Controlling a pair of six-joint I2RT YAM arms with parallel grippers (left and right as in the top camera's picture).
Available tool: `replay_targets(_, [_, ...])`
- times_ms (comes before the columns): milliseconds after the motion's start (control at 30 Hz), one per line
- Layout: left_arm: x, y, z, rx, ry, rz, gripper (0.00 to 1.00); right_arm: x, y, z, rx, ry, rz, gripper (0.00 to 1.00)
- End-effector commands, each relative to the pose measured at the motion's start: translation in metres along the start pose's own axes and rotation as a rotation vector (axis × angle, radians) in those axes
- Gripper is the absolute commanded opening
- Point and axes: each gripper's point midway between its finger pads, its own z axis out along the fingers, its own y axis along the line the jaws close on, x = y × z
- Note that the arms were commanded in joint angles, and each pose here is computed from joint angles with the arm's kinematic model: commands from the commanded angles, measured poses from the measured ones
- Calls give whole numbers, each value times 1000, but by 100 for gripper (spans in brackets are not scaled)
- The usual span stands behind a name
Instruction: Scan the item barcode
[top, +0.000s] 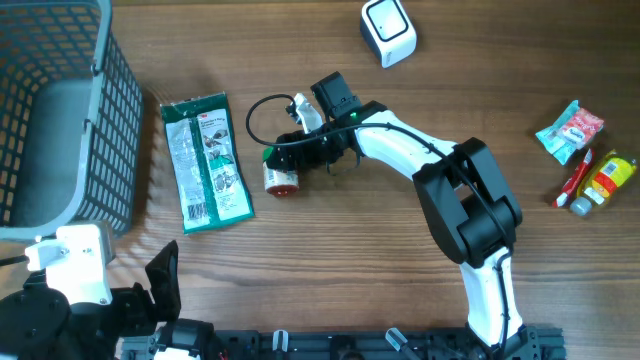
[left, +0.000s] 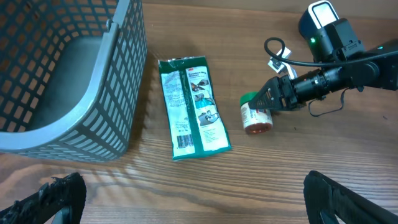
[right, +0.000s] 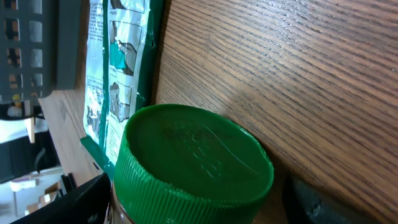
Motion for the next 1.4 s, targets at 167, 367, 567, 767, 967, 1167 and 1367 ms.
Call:
replay_targets(167, [-1, -1, 0, 3, -3, 9, 100, 5, -14, 4, 13, 10, 103, 78])
replay_targets(367, [-1, 0, 0, 3, -3, 9, 100, -6, -11, 4, -1, -28, 109, 77])
replay_targets(567, [-1, -1, 0, 3, -3, 9, 100, -18, -9, 3, -7, -75, 95, 70])
replay_targets(767, [-1, -1, 0, 3, -3, 9, 100, -14, -10, 4, -3, -62, 99, 69])
replay_targets(967, [-1, 0, 0, 3, -3, 9, 100, 0, -16, 6, 14, -18, 135, 72])
replay_targets(1167, [-1, -1, 0, 3, -3, 9, 100, 0, -16, 6, 14, -18, 112, 68])
replay_targets(1367, [-1, -1, 0, 3, -3, 9, 100, 0, -13, 0, -44, -5, 129, 70])
